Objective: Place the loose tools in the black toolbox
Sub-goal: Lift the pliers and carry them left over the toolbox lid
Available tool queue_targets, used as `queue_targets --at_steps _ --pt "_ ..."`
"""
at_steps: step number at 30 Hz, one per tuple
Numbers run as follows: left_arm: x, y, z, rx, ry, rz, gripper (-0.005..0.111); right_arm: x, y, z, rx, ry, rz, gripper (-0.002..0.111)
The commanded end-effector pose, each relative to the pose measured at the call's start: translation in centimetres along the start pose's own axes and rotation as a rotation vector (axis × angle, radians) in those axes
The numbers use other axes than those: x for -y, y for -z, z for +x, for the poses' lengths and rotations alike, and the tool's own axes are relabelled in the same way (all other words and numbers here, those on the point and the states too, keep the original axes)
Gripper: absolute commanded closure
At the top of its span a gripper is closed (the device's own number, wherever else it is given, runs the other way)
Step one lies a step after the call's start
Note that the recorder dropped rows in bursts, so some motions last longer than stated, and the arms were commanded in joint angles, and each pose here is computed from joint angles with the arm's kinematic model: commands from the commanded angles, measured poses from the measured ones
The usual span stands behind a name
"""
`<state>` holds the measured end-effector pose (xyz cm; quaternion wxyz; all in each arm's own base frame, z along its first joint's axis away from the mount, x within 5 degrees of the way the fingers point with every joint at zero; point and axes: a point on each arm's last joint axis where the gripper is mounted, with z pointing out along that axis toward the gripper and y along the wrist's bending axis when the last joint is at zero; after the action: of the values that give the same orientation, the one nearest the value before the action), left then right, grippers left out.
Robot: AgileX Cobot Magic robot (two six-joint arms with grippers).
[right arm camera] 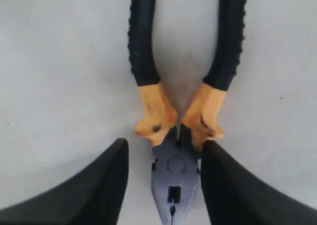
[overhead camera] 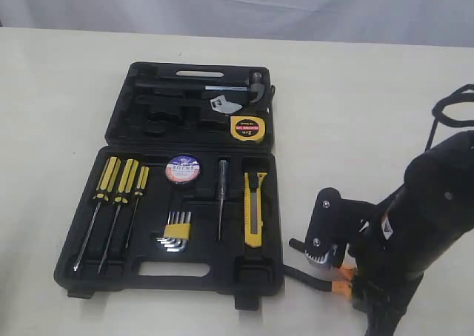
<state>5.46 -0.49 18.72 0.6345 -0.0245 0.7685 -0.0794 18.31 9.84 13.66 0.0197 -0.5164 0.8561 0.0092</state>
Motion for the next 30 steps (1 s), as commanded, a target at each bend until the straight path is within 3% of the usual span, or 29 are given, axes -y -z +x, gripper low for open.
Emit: queue_targets --at_steps 1,17,19,23,30 --pt "0.0 0.0 -0.1 -0.001 -0.008 0.004 0.107 0.2 -1.4 0.0 -0.048 0.023 -0.037 0.064" --pt "0.0 0.0 -0.1 -0.001 -0.003 0.005 0.107 1.1 -2.6 -1.1 0.027 0.047 0.040 0.065" --pt "0.0 0.0 -0.1 -0.001 -0.003 0.005 0.107 1.2 -2.6 -1.0 0.021 0.064 0.048 0.074" --pt "0.0 0.0 -0.1 -0.001 -0.003 0.005 0.107 1.2 -2.6 -0.7 -0.019 0.105 0.048 0.109" --pt "0.0 0.0 -0.1 -0.001 -0.003 0.005 0.107 1.6 -0.8 -0.8 -0.161 0.125 -0.018 0.109"
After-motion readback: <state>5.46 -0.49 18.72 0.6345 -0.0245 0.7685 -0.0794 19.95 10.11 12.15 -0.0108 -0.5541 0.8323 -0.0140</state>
